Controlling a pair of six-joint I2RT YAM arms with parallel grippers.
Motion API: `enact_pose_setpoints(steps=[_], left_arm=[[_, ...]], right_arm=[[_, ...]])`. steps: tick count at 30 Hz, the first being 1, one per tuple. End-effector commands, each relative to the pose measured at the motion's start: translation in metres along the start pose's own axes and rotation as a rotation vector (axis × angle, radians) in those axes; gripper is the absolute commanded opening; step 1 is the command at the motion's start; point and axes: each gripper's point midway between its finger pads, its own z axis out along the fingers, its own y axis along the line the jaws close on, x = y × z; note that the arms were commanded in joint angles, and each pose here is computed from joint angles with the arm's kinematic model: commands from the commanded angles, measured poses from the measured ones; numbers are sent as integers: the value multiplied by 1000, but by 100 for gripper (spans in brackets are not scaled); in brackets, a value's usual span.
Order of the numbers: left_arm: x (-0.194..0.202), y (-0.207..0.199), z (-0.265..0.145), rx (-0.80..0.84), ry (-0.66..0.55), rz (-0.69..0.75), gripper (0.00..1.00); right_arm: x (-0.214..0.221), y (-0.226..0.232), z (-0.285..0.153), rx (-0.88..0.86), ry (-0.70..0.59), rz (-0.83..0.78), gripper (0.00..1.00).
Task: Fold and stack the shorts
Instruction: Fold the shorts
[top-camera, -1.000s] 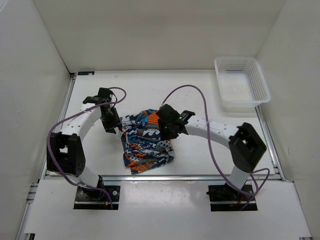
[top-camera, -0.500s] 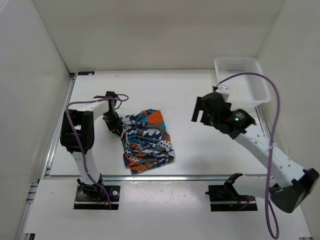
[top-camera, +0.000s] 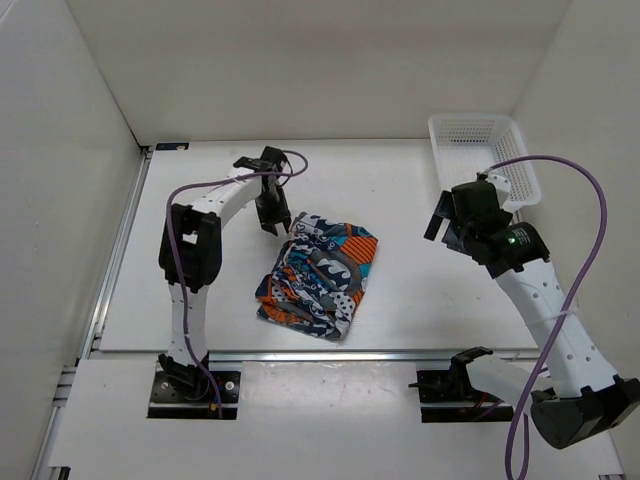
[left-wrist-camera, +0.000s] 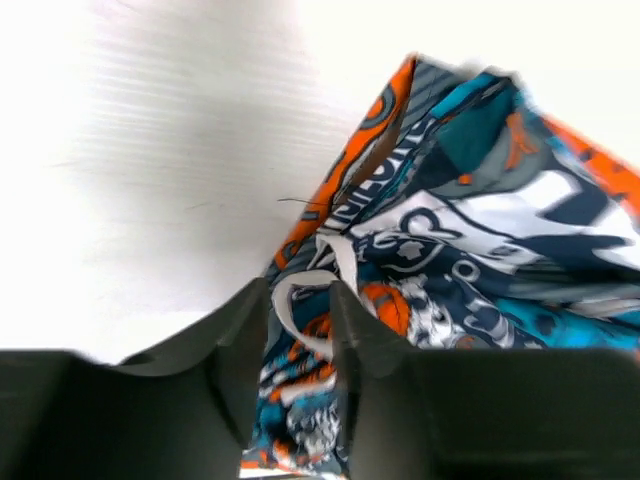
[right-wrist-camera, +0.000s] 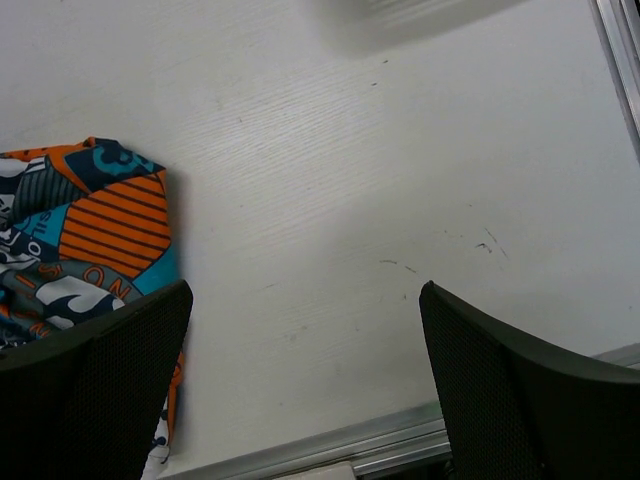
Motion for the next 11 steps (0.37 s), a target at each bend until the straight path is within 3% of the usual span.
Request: enact_pose_setpoints(steps=[1,5,7,11], left_arm=[[-33,32,-70,-63,-141,-39,48],[-56,76,-146,-46,-293,-132,51],[-54,92,-169,-44,-335,-139,51],[-43,111,-248,15,-533,-154,51]], right_arm=[[3,5,5,-23,25,-35,99],[6,9,10,-33,45,-49,99],[2,13,9,-50,36,-43,99],[-2,20,12,-82,15,-70,99]])
